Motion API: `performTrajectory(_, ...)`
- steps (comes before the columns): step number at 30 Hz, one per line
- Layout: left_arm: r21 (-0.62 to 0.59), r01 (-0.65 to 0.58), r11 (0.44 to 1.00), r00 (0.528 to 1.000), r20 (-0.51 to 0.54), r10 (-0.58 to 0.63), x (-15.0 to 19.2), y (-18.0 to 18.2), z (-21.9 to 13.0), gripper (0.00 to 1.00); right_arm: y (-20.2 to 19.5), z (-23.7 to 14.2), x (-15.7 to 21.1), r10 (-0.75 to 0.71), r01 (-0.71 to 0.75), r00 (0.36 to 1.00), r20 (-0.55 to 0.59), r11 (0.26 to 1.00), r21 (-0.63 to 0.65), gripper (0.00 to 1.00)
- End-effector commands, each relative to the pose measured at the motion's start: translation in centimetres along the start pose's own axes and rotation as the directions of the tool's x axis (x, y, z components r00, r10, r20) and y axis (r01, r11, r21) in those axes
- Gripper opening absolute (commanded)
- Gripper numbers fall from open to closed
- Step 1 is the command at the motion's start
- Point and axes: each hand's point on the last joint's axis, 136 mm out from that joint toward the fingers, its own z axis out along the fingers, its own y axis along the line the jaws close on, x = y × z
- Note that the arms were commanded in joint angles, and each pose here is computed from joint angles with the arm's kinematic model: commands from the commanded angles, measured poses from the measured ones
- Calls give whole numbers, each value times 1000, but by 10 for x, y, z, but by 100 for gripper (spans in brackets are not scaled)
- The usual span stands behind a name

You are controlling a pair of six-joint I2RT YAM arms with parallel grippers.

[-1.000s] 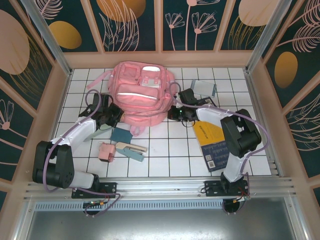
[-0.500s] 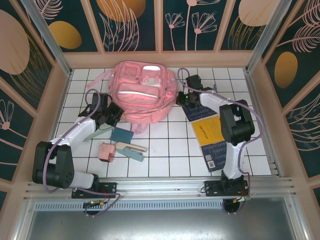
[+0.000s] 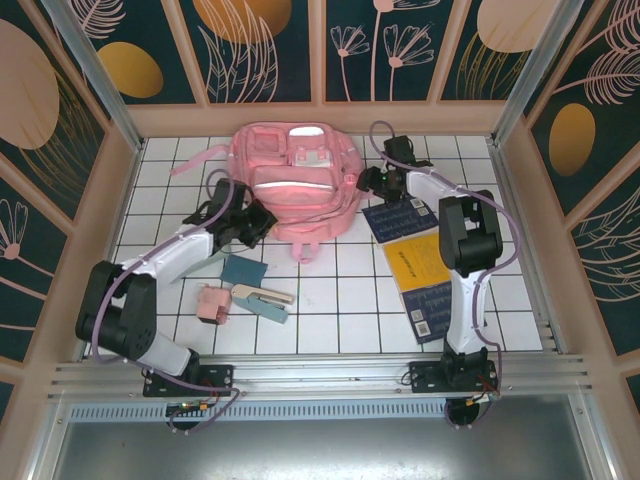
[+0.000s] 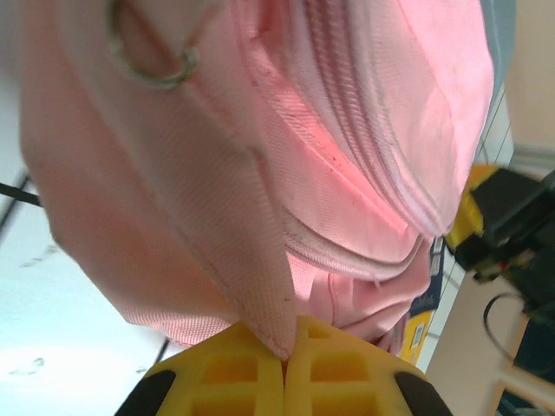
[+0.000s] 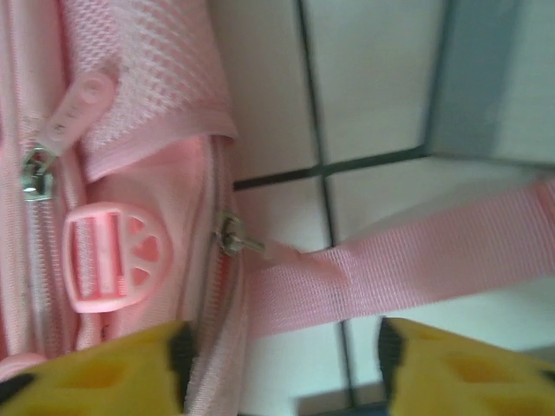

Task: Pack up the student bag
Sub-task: Unzip the student bag at the top-center of the table, then open the student bag at the top-center of the table.

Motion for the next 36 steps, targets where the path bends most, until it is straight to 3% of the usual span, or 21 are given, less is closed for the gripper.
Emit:
performTrajectory(1, 77, -102, 992, 995, 8, 102, 1, -31, 6, 0, -8, -34, -16, -15, 1, 992, 123, 994, 112, 99)
performTrajectory(4, 65, -159, 985, 987, -8, 160, 9, -30, 13, 6, -6, -63, -12, -34, 10, 983, 180, 991, 131, 99)
performTrajectory(6, 47, -267, 963, 963, -29, 268, 19, -36, 17, 19, 2, -82, -5, -37, 14, 976, 216, 994, 108, 99)
performTrajectory(8, 21, -387, 922, 921, -47, 387, 27, -43, 19, 31, 6, -99, 1, -55, 29, 967, 248, 994, 107, 99)
performTrajectory(10, -30, -514, 857, 857, -44, 513, 26, -47, 14, 37, 12, -115, 6, -63, 43, 956, 287, 996, 78, 99)
performTrajectory(13, -51, -706, 707, 706, 24, 707, 19, -68, -9, 45, 12, -144, 9, 2, 3, 928, 374, 1000, -13, 99)
performTrajectory(16, -54, -826, 561, 552, 121, 825, 12, -93, -32, 62, 21, -157, 14, 36, 22, 931, 363, 988, -155, 99)
performTrajectory(18, -103, -858, 503, 489, 132, 862, 3, -101, -35, 65, 25, -162, 15, 44, 23, 930, 365, 984, -177, 99)
performTrajectory(23, -248, -913, 325, 326, 36, 945, -23, -102, -10, 63, 43, -167, 33, 2, 84, 953, 302, 959, -271, 93)
performTrajectory(25, -273, -941, 201, 220, -40, 975, -25, -88, 13, 71, 52, -173, 44, -32, 131, 949, 314, 945, -298, 90)
performTrajectory(30, -256, -961, -103, -46, -222, 974, -4, -63, 55, 77, 49, -185, 61, -44, 156, 943, 330, 934, -321, 90)
performTrajectory(32, -273, -948, -164, -93, -255, 962, -4, -58, 65, 78, 48, -184, 70, -50, 158, 949, 311, 929, -333, 91)
performTrajectory(36, -289, -931, -221, -134, -292, 947, -10, -52, 79, 79, 43, -176, 87, -56, 152, 962, 267, 924, -352, 91)
